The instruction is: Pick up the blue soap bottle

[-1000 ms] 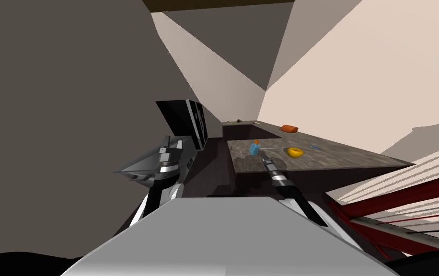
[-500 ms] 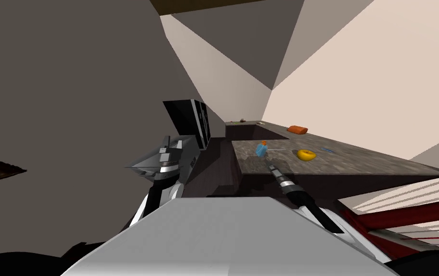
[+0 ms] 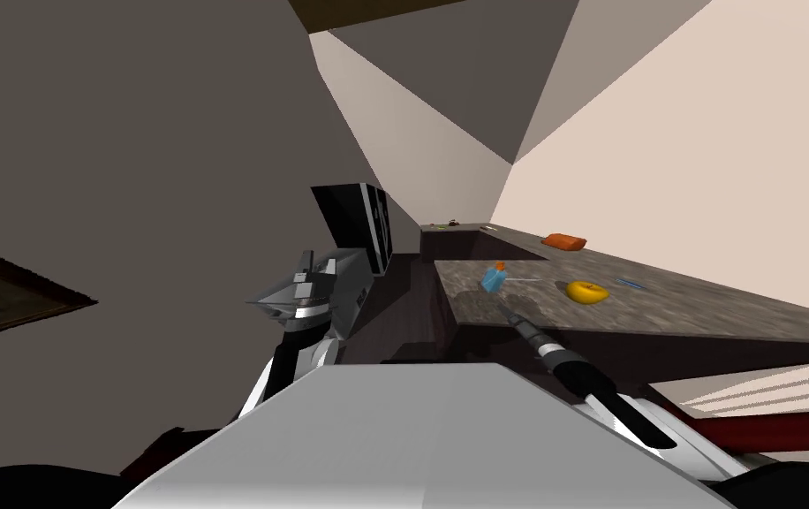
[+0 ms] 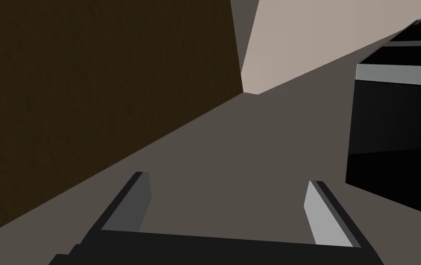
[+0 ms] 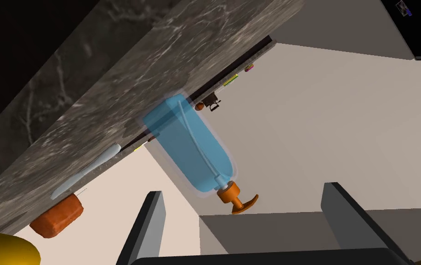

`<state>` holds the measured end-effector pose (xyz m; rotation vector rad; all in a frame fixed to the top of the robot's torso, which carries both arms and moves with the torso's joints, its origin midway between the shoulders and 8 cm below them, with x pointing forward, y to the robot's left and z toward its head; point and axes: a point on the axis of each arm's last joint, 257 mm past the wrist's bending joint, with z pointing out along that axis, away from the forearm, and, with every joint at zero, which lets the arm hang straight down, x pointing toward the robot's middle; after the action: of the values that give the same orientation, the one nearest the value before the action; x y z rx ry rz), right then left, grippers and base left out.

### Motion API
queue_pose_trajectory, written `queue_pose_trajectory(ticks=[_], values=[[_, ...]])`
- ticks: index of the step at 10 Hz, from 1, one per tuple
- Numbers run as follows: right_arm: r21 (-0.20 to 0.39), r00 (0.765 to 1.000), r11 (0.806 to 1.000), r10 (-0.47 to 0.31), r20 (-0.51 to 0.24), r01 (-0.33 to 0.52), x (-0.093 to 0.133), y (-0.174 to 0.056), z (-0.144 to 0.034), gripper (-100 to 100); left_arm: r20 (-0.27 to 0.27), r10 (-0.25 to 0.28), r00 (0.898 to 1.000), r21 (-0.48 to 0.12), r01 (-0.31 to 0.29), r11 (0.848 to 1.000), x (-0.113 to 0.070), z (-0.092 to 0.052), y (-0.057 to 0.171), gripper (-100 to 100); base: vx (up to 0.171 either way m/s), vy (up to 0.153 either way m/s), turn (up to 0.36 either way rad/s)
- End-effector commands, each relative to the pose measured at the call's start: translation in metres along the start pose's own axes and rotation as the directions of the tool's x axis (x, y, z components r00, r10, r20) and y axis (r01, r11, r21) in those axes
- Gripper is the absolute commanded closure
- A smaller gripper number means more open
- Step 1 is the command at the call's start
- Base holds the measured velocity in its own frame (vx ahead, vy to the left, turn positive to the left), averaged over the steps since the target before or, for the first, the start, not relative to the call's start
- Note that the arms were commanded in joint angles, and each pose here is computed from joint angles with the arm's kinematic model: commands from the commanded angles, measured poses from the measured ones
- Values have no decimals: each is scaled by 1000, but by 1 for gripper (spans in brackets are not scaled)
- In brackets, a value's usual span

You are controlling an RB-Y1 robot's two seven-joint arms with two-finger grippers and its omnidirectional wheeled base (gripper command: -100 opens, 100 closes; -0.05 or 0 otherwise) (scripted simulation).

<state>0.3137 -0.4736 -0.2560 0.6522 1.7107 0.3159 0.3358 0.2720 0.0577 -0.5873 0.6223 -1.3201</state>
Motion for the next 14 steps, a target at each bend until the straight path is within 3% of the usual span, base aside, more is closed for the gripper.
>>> queue_pose_trajectory(ticks=[1, 2, 3, 5, 6, 8, 9, 11, 12, 14], values=[[47, 997, 996, -74, -34, 75, -3, -23, -2, -100, 0, 0, 1000, 0, 0, 1000, 0, 0, 0, 0, 5, 69, 92], [84, 991, 988, -123, -59, 127, -6, -42, -6, -100, 0, 0, 1000, 0, 0, 1000, 0, 0, 0, 0, 17, 72, 105], [79, 989, 987, -135, -64, 140, -8, -42, -5, -100, 0, 0, 1000, 0, 0, 1000, 0, 0, 0, 0, 11, 54, 26], [139, 968, 961, -225, -113, 240, -19, -75, -13, -100, 0, 0, 1000, 0, 0, 1000, 0, 0, 0, 0, 14, 56, 91], [132, 963, 958, -241, -119, 255, -22, -74, -11, -100, 0, 0, 1000, 0, 0, 1000, 0, 0, 0, 0, 17, 40, 36], [171, 933, 922, -320, -164, 347, -37, -100, -17, -100, 0, 0, 1000, 0, 0, 1000, 0, 0, 0, 0, 17, 34, 76], [165, 928, 919, -332, -168, 358, -39, -99, -15, -100, 0, 0, 1000, 0, 0, 1000, 0, 0, 0, 0, 15, 22, 32], [188, 894, 881, -398, -205, 435, -55, -118, -18, -100, 0, 0, 1000, 0, 0, 1000, 0, 0, 0, 0, 24, 18, 66], [182, 889, 876, -409, -208, 446, -58, -116, -16, -100, 0, 0, 1000, 0, 0, 1000, 0, 0, 0, 0, 22, 9, 34], [185, 849, 836, -472, -238, 517, -76, -127, -15, -100, 0, 0, 1000, 0, 0, 1000, 0, 0, 0, 0, 25, 2, 58]])
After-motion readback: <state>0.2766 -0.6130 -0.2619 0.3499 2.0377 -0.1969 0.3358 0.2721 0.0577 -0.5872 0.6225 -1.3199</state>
